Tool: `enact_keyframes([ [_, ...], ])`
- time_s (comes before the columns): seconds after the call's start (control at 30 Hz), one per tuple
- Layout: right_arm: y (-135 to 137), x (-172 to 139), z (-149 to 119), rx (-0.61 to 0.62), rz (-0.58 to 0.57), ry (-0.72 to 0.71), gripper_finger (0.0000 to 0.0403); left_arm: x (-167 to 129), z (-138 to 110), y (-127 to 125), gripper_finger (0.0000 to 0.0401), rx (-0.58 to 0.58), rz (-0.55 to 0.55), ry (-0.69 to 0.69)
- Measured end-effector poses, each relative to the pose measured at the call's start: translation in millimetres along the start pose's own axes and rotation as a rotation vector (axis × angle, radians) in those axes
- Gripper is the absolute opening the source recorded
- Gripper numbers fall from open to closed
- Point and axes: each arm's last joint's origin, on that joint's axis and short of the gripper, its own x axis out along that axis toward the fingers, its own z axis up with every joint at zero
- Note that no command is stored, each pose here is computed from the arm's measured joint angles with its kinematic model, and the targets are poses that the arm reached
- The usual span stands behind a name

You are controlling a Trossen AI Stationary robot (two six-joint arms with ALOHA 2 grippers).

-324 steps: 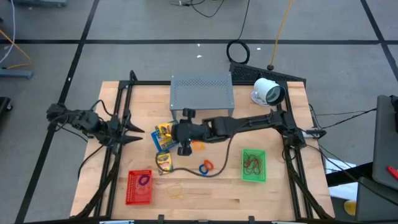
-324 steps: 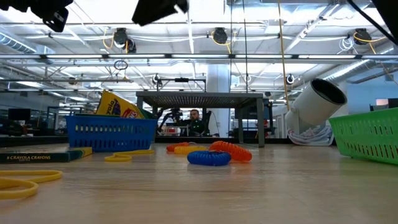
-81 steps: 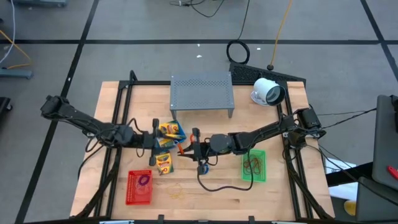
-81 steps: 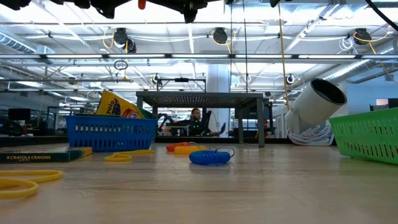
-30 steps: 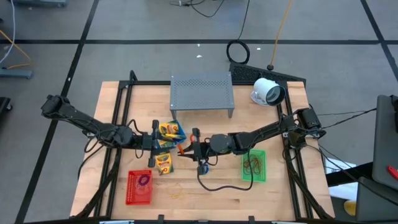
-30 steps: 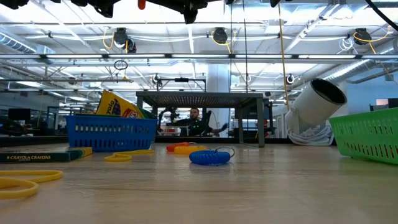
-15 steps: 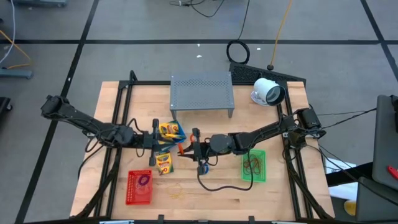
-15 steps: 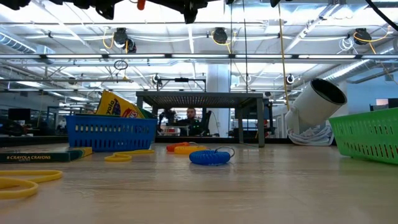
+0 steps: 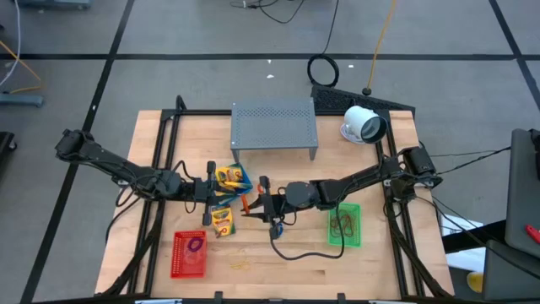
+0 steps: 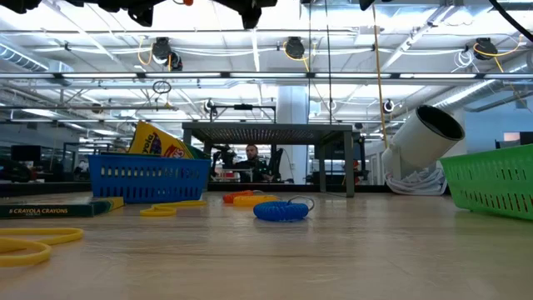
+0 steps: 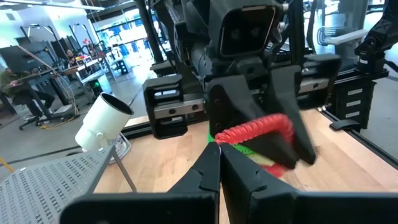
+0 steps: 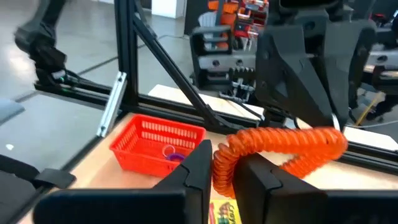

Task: Pick & Place Office Desk Supplies
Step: Put the orange spiral keychain into the red bin

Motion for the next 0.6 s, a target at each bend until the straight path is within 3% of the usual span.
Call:
enact_keyframes([
  [0.6,-2,0,1,0.024,-0.056,-0.004,0.0136,-11,6,-4,0.0001,0.013,-0.002,-0.006],
])
